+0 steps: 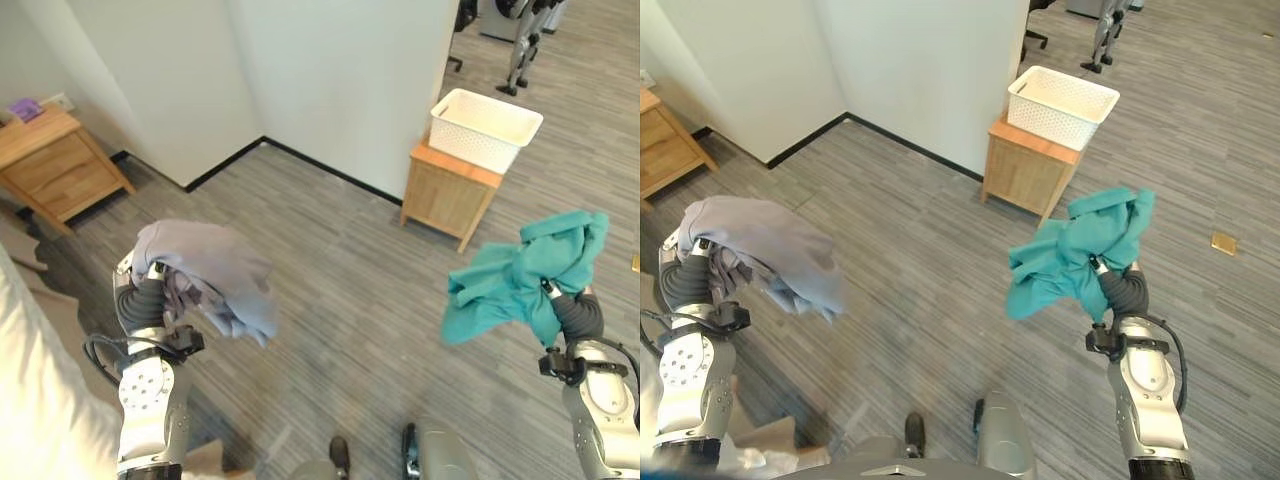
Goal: Pick up bed clothes into laundry basket.
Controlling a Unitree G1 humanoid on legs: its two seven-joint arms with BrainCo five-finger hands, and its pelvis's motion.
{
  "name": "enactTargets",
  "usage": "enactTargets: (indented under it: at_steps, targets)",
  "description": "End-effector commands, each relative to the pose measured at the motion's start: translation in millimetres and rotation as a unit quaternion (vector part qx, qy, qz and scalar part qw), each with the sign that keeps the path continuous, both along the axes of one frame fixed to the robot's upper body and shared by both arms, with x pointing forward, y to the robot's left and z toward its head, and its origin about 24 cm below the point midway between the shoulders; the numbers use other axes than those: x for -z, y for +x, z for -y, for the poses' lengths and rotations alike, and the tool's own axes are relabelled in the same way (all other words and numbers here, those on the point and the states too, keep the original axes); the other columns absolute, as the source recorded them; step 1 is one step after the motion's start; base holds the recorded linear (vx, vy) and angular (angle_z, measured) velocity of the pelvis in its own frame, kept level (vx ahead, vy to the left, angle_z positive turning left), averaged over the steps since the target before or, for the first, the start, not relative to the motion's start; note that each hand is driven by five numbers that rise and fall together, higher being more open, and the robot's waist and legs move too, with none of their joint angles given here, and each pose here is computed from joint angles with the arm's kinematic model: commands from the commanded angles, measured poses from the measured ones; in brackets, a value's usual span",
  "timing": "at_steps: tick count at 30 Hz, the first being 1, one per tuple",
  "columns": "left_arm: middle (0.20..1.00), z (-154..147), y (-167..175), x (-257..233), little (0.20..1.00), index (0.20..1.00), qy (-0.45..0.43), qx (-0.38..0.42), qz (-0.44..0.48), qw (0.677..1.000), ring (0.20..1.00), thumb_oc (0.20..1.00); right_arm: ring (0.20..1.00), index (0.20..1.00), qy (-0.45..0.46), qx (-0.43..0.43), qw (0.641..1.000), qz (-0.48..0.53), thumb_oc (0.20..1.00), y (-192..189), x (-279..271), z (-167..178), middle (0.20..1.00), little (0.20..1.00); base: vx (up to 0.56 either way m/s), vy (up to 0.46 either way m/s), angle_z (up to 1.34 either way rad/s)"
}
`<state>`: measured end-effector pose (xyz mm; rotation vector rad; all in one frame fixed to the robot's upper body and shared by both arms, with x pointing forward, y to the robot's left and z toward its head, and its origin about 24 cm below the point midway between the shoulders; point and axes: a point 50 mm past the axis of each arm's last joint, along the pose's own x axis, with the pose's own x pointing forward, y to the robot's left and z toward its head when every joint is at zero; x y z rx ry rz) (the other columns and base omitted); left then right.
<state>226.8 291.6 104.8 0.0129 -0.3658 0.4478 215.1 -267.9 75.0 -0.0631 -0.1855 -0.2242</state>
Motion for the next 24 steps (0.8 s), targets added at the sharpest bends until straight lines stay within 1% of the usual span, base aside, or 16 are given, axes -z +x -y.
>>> enactTargets:
  at_steps: [1, 3, 5, 7, 8, 10, 12, 13, 14, 17, 18, 21, 24]
  targets:
    - [0.200, -2.8, 1.9, -38.2, 0.200, 0.200, 0.082, 0.019, 0.069, 0.994, 0.200, 0.200, 0.200, 0.200, -0.013, 0.025, 0.997, 0.075, 0.200, 4.3, -27.1, 11.5, 0.200, 0.200, 0.55, -0.229, -0.07]
    - [0.200, -2.3, 2.0, -38.3, 0.200, 0.200, 0.087, 0.021, 0.068, 0.994, 0.200, 0.200, 0.200, 0.200, -0.018, 0.026, 0.997, 0.075, 0.200, 4.5, -28.6, 12.2, 0.200, 0.200, 0.41, -0.210, -0.16]
    - [0.200, 2.2, 6.6, -32.9, 0.200, 0.200, 0.067, 0.044, 0.064, 0.995, 0.200, 0.200, 0.200, 0.200, -0.035, 0.035, 0.995, 0.082, 0.200, 3.9, -35.8, 17.1, 0.200, 0.200, 0.56, -0.366, -0.11]
    - [0.200, 8.1, 11.0, -23.2, 0.200, 0.200, 0.073, 0.063, 0.034, 0.995, 0.200, 0.200, 0.200, 0.200, -0.031, 0.044, 0.995, 0.088, 0.200, 4.6, -37.3, 20.4, 0.200, 0.200, 0.47, -0.431, -0.22]
    - [0.200, 11.4, 13.9, -25.4, 0.200, 0.200, 0.075, 0.071, 0.036, 0.994, 0.200, 0.200, 0.200, 0.200, -0.029, 0.046, 0.994, 0.094, 0.200, 5.3, -40.2, 20.8, 0.200, 0.200, 0.52, -0.517, -0.50]
    - [0.200, 22.7, 22.3, -32.7, 0.200, 0.200, 0.046, 0.103, 0.064, 0.992, 0.200, 0.200, 0.200, 0.200, -0.017, 0.049, 0.992, 0.111, 0.200, 4.2, -45.6, 23.8, 0.200, 0.200, 0.47, -0.478, -0.57]
    - [0.200, 38.0, 31.1, -36.2, 0.200, 0.200, 0.038, 0.131, 0.073, 0.988, 0.200, 0.200, 0.200, 0.200, -0.024, 0.067, 0.992, 0.103, 0.200, 4.3, -44.5, 28.7, 0.200, 0.200, 0.42, -0.257, -0.44]
    - [0.200, 43.7, 34.6, -37.8, 0.200, 0.200, 0.037, 0.142, 0.076, 0.986, 0.200, 0.200, 0.200, 0.200, -0.025, 0.071, 0.992, 0.102, 0.200, 3.5, -45.6, 31.0, 0.200, 0.200, 0.45, -0.108, -0.48]
    - [0.200, 57.4, 42.5, -39.7, 0.200, 0.200, 0.024, 0.168, 0.084, 0.982, 0.200, 0.200, 0.200, 0.200, -0.028, 0.074, 0.991, 0.105, 0.200, 3.0, -47.5, 32.4, 0.200, 0.200, 0.38, -0.031, -0.53]
    - [0.200, 67.8, 48.3, -33.6, 0.200, 0.200, 0.006, 0.186, 0.076, 0.980, 0.200, 0.200, 0.200, 0.200, -0.029, 0.058, 0.991, 0.114, 0.200, 3.8, -51.9, 28.1, 0.200, 0.200, 0.43, 0.031, -0.33]
    - [0.200, 77.1, 51.2, -29.1, 0.200, 0.200, 0.001, 0.205, 0.069, 0.976, 0.200, 0.200, 0.200, 0.200, -0.040, 0.045, 0.992, 0.112, 0.200, 6.7, -52.5, 23.1, 0.200, 0.200, 0.55, 0.035, -0.59]
    - [0.200, 80.7, 50.5, -17.6, 0.200, 0.200, -0.006, 0.211, 0.047, 0.976, 0.200, 0.200, 0.200, 0.200, -0.066, 0.013, 0.992, 0.108, 0.200, 17.3, -54.0, 8.6, 0.200, 0.200, 0.62, -0.003, -0.40]
    - [0.200, 75.8, 44.5, -11.8, 0.200, 0.200, 0.001, 0.205, 0.032, 0.978, 0.200, 0.200, 0.200, 0.200, -0.076, 0.000, 0.992, 0.105, 0.200, 23.3, -55.4, 1.3, 0.200, 0.200, 0.44, 0.011, -0.45]
